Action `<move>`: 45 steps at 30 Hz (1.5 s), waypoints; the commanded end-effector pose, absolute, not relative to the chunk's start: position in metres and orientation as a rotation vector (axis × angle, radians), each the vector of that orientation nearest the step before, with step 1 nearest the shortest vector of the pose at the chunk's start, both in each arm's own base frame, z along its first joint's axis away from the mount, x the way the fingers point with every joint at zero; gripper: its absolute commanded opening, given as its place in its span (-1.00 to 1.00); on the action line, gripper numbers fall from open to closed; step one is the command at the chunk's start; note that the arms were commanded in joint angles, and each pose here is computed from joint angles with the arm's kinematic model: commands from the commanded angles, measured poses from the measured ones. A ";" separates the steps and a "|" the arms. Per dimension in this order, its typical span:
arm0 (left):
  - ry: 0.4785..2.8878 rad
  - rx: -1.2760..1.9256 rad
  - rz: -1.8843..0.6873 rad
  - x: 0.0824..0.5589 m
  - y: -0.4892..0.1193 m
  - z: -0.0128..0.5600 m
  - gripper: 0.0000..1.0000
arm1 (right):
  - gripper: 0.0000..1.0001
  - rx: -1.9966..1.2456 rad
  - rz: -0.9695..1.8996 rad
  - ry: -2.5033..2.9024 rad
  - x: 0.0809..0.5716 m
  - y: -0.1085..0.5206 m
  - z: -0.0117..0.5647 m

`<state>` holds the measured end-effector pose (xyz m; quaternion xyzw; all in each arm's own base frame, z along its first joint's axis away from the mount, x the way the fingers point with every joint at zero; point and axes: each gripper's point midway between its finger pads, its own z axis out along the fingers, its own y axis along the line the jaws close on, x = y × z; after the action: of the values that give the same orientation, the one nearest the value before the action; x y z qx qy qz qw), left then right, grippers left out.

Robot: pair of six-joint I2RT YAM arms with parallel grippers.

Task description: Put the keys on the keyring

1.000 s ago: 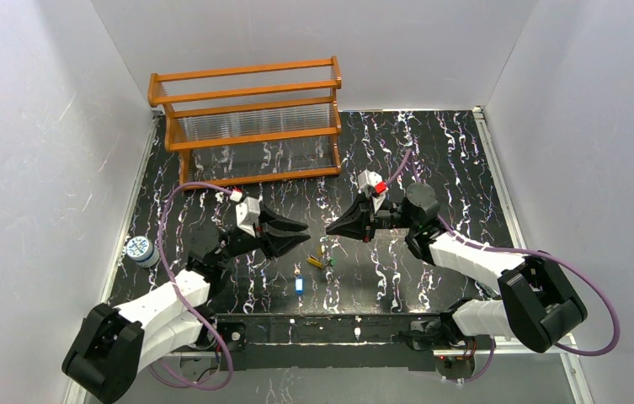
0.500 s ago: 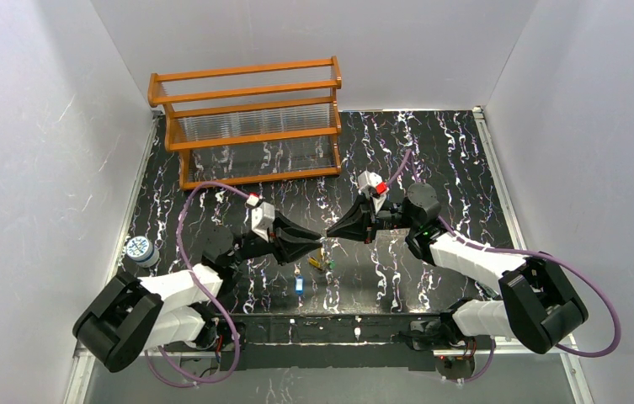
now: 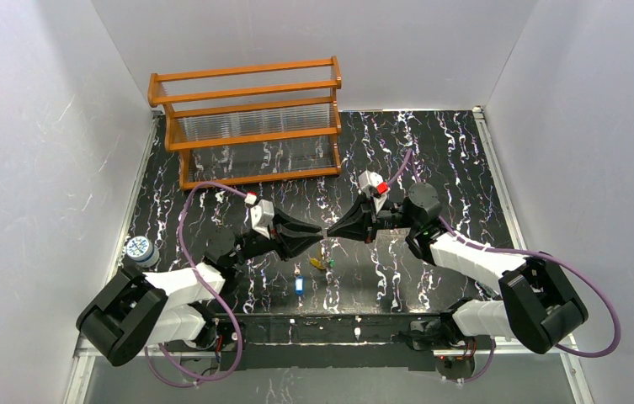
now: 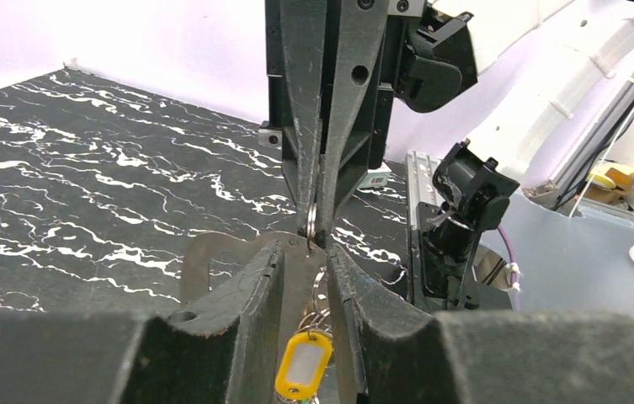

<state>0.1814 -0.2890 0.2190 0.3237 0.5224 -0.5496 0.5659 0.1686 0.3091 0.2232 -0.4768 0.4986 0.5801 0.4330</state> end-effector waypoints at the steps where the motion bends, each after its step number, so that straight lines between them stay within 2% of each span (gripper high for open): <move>1: 1.139 0.736 -1.249 0.188 -0.288 0.243 -0.52 | -0.97 -1.211 1.425 1.134 0.166 0.308 0.247; 7: 1.137 0.762 -1.277 0.187 -0.294 0.244 -0.78 | -0.97 -1.213 1.428 1.135 0.166 0.309 0.247; 11: 1.118 0.765 -1.288 0.187 -0.295 0.250 -0.83 | -0.97 -1.215 1.433 1.142 0.166 0.309 0.245; 14: 1.113 0.781 -1.305 0.185 -0.297 0.251 -0.98 | -0.97 -1.211 1.433 1.145 0.166 0.309 0.244; 19: 1.117 0.796 -1.339 0.181 -0.300 0.252 -1.00 | -0.97 -1.198 1.425 1.154 0.169 0.310 0.245; 21: 1.122 0.800 -1.339 0.180 -0.299 0.252 -1.00 | -0.74 -1.191 1.413 1.165 0.172 0.310 0.246; 22: 1.126 0.804 -1.332 0.180 -0.299 0.252 -1.00 | -0.50 -1.187 1.403 1.173 0.173 0.311 0.247; 23: 1.139 0.811 -1.321 0.181 -0.299 0.250 -1.00 | -0.16 -1.184 1.391 1.182 0.175 0.310 0.247; 24: 1.155 0.823 -1.309 0.181 -0.299 0.248 -1.00 | 0.10 -1.178 1.377 1.192 0.177 0.310 0.248; 25: 1.173 0.841 -1.291 0.183 -0.300 0.247 -1.00 | 0.26 -1.170 1.360 1.204 0.180 0.310 0.248; 27: 1.241 0.874 -1.251 0.188 -0.301 0.239 -1.00 | 0.46 -1.136 1.318 1.226 0.185 0.308 0.251; 29: 1.325 0.923 -1.200 0.192 -0.301 0.230 -1.00 | 0.55 -1.114 1.281 1.231 0.189 0.306 0.254; 32: 1.495 1.009 -1.081 0.200 -0.294 0.208 -1.00 | 0.56 -1.107 1.240 1.239 0.192 0.303 0.256; 34: 1.544 1.098 -0.972 0.206 -0.288 0.206 -1.00 | 0.49 -1.117 1.219 1.238 0.193 0.302 0.256; 43: 1.710 1.369 -0.724 0.209 -0.268 0.202 -1.00 | -0.19 -1.179 1.224 1.233 0.193 0.306 0.254; 45: 1.715 1.400 -0.700 0.209 -0.268 0.205 -1.00 | -0.22 -1.191 1.246 1.234 0.192 0.308 0.254</move>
<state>0.2204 -0.2851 0.2200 0.5018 0.6617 -0.3252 0.4522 0.1910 0.3015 0.2352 -0.4704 0.5354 0.5098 0.4817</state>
